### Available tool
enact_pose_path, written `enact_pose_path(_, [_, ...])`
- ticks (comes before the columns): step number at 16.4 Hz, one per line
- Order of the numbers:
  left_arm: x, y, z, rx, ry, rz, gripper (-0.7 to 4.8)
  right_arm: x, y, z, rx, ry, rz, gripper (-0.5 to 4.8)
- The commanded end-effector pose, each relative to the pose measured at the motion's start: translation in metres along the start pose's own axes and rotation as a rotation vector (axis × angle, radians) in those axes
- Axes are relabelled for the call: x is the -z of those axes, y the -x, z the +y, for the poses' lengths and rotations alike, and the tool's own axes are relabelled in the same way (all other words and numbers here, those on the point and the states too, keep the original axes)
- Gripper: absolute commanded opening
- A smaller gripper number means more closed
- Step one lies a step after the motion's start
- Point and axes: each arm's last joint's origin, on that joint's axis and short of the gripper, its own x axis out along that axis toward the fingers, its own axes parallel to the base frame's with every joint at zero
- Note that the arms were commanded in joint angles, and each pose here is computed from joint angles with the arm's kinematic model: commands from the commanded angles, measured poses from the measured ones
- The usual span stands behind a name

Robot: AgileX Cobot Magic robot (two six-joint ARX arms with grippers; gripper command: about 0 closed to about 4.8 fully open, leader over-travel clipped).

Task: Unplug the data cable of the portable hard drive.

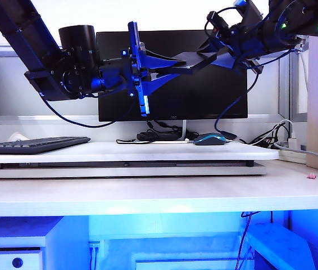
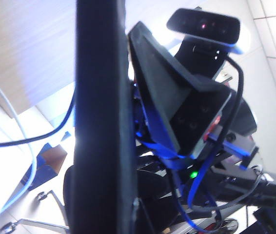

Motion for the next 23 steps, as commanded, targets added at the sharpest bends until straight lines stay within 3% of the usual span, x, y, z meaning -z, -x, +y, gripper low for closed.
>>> enact_pose_path(1, [-0.003,-0.002,-0.011,0.035,-0.066,0.018,-0.05,-0.004,0.0,0.001,0.004,0.013,-0.031,1.54])
enact_pose_path(2, [-0.003,-0.002,-0.011,0.035,-0.065,0.018,-0.06,-0.004,0.0,0.001,0.004,0.012,-0.031,1.43])
enact_pose_path(4, [-0.003,-0.003,-0.013,0.048,-0.061,0.029,-0.06,-0.001,-0.002,0.002,-0.004,0.011,-0.027,0.14])
enact_pose_path(5, [-0.003,-0.002,-0.015,0.059,-0.081,0.035,-0.05,0.0,-0.003,0.001,-0.005,0.01,-0.023,-0.05])
enact_pose_path(11, [-0.002,-0.002,-0.019,0.08,-0.083,0.06,-0.05,-0.004,-0.02,0.008,-0.048,0.013,-0.011,-0.05])
enact_pose_path(15, [-0.002,-0.002,-0.016,0.07,-0.054,0.079,-0.05,-0.006,-0.018,0.0,0.018,0.009,-0.029,-0.05])
enact_pose_path(18, [0.0,-0.001,-0.007,0.031,-0.014,0.087,-0.05,-0.016,-0.01,-0.018,0.124,0.05,-0.084,-0.05])
enact_pose_path(21, [-0.004,0.011,0.007,-0.056,0.006,0.021,-0.06,-0.028,0.002,-0.04,0.183,0.056,-0.111,-0.05])
enact_pose_path(23, [-0.009,0.024,0.017,-0.15,0.005,-0.074,-0.05,-0.032,0.007,-0.05,0.207,0.057,-0.119,-0.05])
